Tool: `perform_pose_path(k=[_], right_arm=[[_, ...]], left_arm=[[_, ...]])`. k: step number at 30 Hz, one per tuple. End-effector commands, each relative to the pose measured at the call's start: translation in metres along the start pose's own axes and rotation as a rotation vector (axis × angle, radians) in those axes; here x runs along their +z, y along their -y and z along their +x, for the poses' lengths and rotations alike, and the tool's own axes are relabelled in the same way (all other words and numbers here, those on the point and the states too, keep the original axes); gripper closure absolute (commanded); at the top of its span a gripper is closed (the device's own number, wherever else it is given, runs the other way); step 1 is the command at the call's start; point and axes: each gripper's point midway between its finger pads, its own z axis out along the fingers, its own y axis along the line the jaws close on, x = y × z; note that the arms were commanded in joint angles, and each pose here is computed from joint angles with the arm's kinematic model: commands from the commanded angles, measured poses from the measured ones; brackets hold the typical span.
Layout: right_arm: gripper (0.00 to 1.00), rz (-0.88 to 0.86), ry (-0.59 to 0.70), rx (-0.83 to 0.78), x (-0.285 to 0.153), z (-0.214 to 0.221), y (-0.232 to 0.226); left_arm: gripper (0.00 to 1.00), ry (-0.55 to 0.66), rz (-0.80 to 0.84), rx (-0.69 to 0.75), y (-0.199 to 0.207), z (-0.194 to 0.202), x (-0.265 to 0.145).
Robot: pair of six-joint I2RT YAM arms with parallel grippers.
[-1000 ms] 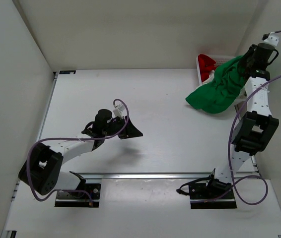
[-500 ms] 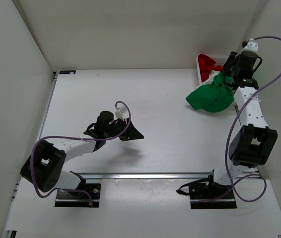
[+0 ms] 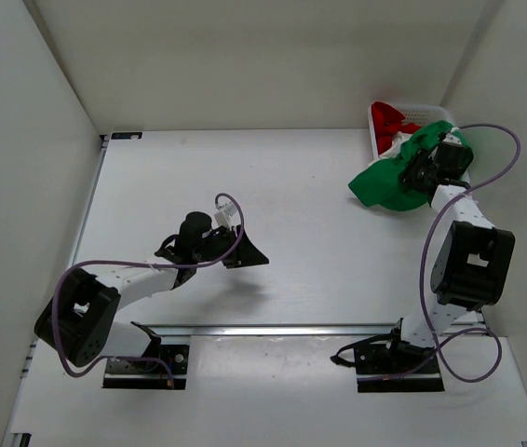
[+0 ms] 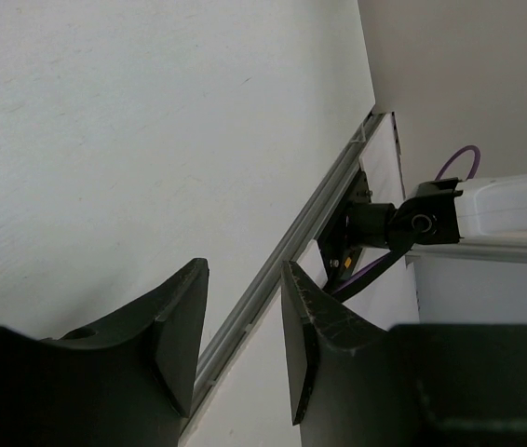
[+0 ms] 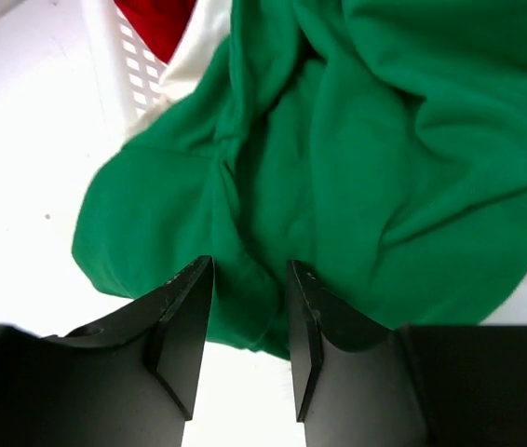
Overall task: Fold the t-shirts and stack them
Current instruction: Move the tshirt to the center of the board
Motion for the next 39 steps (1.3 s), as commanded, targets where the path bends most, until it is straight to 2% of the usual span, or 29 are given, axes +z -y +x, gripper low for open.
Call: perform_pose_path(k=[1, 2, 7, 8, 13, 15, 20, 23, 26, 28, 31, 34, 36, 37, 38, 39], right_arm=[[0.66, -0.078, 0.068, 0.031, 0.004, -0.025, -0.014], [0.66, -0.091, 0.071, 0.034, 0.005, -0.026, -0.018], [0.97, -0.104, 0.089, 0.056, 0.006, -0.035, -0.020], [1.00, -0.120, 0.123, 0.052, 0.003, -0.045, -0.027], [1.00, -0.149, 0.281, 0.019, -0.038, -0.106, -0.051], [1.00, -0.202, 0.425, -0.026, -0.090, -0.158, -0.081], [1.00, -0.340, 0.722, -0.134, -0.222, -0.229, -0.157], [1.00, -0.446, 0.865, -0.197, -0.307, -0.246, -0.212], [1.00, -0.704, 0.967, -0.237, -0.401, -0.230, -0.293], [0.99, -0.824, 1.084, -0.283, -0.466, -0.230, -0.323], [1.00, -0.911, 1.157, -0.305, -0.521, -0.219, -0.357], [1.00, -1.018, 1.128, -0.328, -0.541, -0.209, -0.378], [1.00, -0.983, 1.079, -0.331, -0.516, -0.204, -0.380], [1.00, -0.953, 1.041, -0.325, -0.489, -0.203, -0.373], [1.00, -0.951, 1.017, -0.289, -0.476, -0.211, -0.355], [1.00, -0.997, 0.961, -0.311, -0.449, -0.198, -0.356]], left_arm=[[0.53, 0.008, 0.035, 0.024, 0.009, 0.002, -0.004], [0.52, 0.001, 0.023, 0.020, 0.004, 0.006, -0.004], [0.53, 0.009, 0.023, 0.028, 0.006, 0.002, -0.005], [0.53, 0.007, 0.023, 0.027, 0.007, 0.003, -0.005], [0.52, 0.005, 0.021, 0.024, 0.009, 0.000, -0.003], [0.53, 0.021, 0.022, 0.029, 0.011, -0.006, -0.004], [0.53, 0.064, 0.008, 0.008, 0.017, -0.026, -0.011], [0.53, 0.113, -0.014, -0.018, 0.014, -0.041, -0.023], [0.53, 0.194, -0.040, -0.052, 0.010, -0.063, -0.041], [0.52, 0.253, -0.048, -0.068, 0.006, -0.077, -0.055], [0.52, 0.306, -0.063, -0.073, 0.003, -0.091, -0.072], [0.53, 0.348, -0.102, -0.118, -0.011, -0.101, -0.085], [0.53, 0.409, -0.136, -0.178, -0.027, -0.108, -0.101], [0.53, 0.423, -0.158, -0.189, -0.034, -0.109, -0.105], [0.53, 0.430, -0.192, -0.227, -0.045, -0.110, -0.109], [0.53, 0.433, -0.207, -0.253, -0.053, -0.110, -0.111]])
